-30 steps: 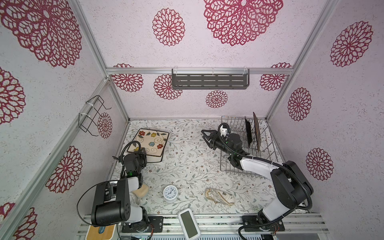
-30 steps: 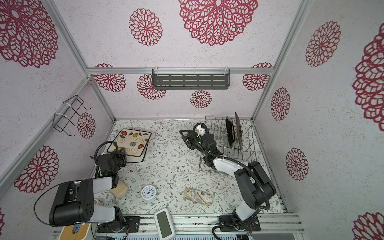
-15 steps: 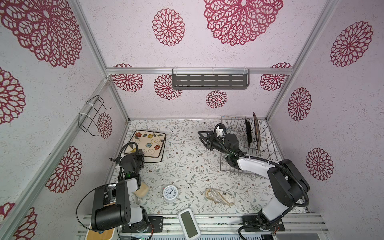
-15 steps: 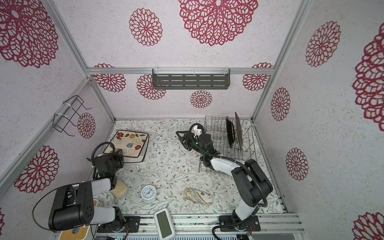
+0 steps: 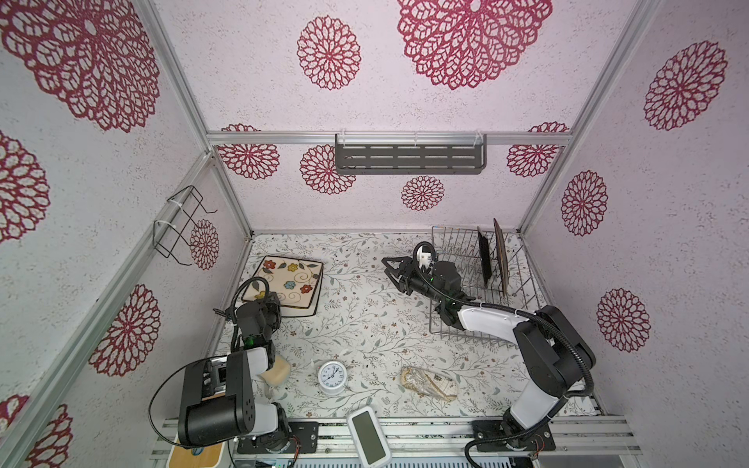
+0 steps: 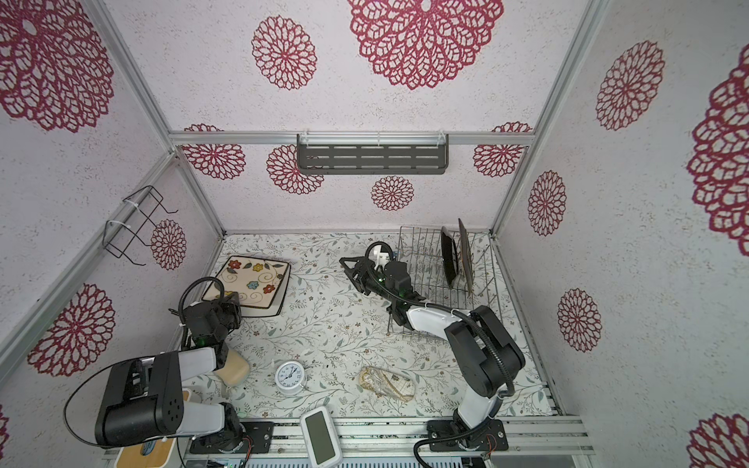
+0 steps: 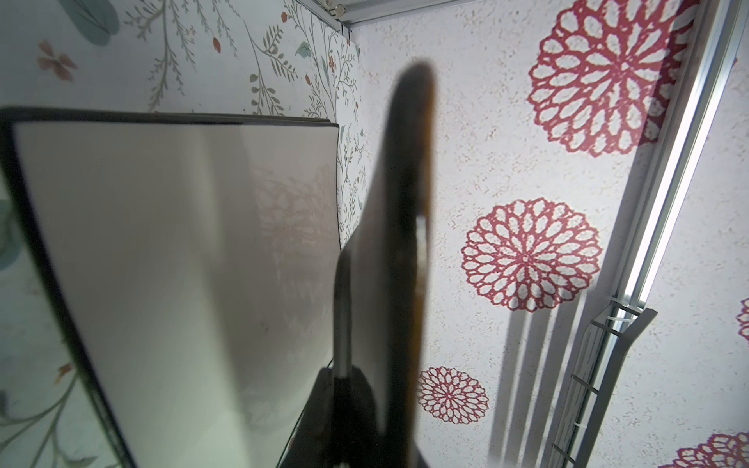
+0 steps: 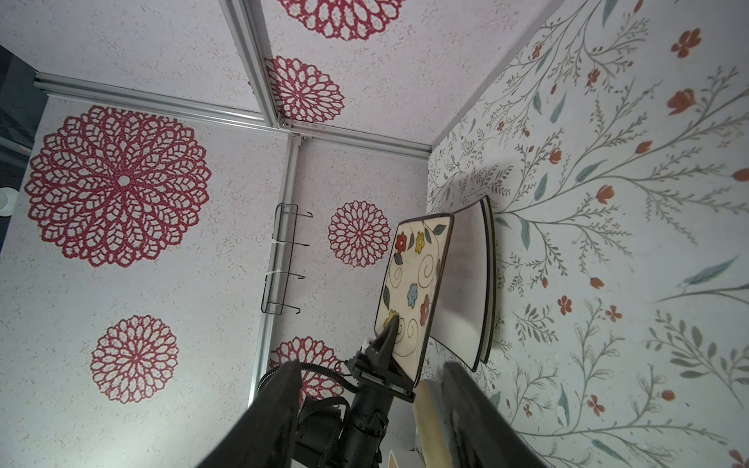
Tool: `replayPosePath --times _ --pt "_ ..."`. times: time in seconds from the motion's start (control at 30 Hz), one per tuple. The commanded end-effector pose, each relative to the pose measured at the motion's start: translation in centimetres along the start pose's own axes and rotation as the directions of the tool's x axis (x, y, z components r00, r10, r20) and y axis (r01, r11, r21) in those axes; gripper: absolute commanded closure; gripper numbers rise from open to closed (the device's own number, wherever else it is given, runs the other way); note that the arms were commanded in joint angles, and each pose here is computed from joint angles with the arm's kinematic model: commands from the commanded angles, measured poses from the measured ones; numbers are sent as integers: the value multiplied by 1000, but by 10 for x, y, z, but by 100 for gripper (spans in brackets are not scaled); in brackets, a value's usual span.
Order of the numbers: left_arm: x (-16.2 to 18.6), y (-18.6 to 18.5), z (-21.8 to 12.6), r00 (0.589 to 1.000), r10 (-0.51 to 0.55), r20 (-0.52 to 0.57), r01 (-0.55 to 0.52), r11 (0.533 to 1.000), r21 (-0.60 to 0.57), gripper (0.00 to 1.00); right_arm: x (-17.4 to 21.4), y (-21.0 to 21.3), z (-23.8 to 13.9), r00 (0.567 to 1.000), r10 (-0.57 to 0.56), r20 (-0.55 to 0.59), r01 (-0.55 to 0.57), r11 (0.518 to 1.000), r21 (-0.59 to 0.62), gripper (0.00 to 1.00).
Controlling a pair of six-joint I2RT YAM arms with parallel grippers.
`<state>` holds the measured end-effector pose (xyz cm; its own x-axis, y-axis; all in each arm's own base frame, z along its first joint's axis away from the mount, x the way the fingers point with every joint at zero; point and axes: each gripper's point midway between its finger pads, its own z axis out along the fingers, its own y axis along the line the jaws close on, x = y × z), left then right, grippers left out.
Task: Unload the plates from the dish rack
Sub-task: 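Carry the plate over the stack with the left gripper while the right draws back, then lower the flowered plate onto the white plate stack with the left gripper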
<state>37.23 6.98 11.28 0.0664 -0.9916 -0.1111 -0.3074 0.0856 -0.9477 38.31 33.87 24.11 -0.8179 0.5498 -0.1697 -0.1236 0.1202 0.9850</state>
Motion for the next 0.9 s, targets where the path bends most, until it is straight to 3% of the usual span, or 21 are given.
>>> replayPosePath --times 0.0,0.87 --pt "-13 -65 -3 999 28 45 -37 973 227 100 2 31 3 999 -33 -19 32 996 -89 42" --pt "-17 -54 12 999 26 45 -33 984 172 100 5 25 9 999 -22 -35 19 996 -84 41"
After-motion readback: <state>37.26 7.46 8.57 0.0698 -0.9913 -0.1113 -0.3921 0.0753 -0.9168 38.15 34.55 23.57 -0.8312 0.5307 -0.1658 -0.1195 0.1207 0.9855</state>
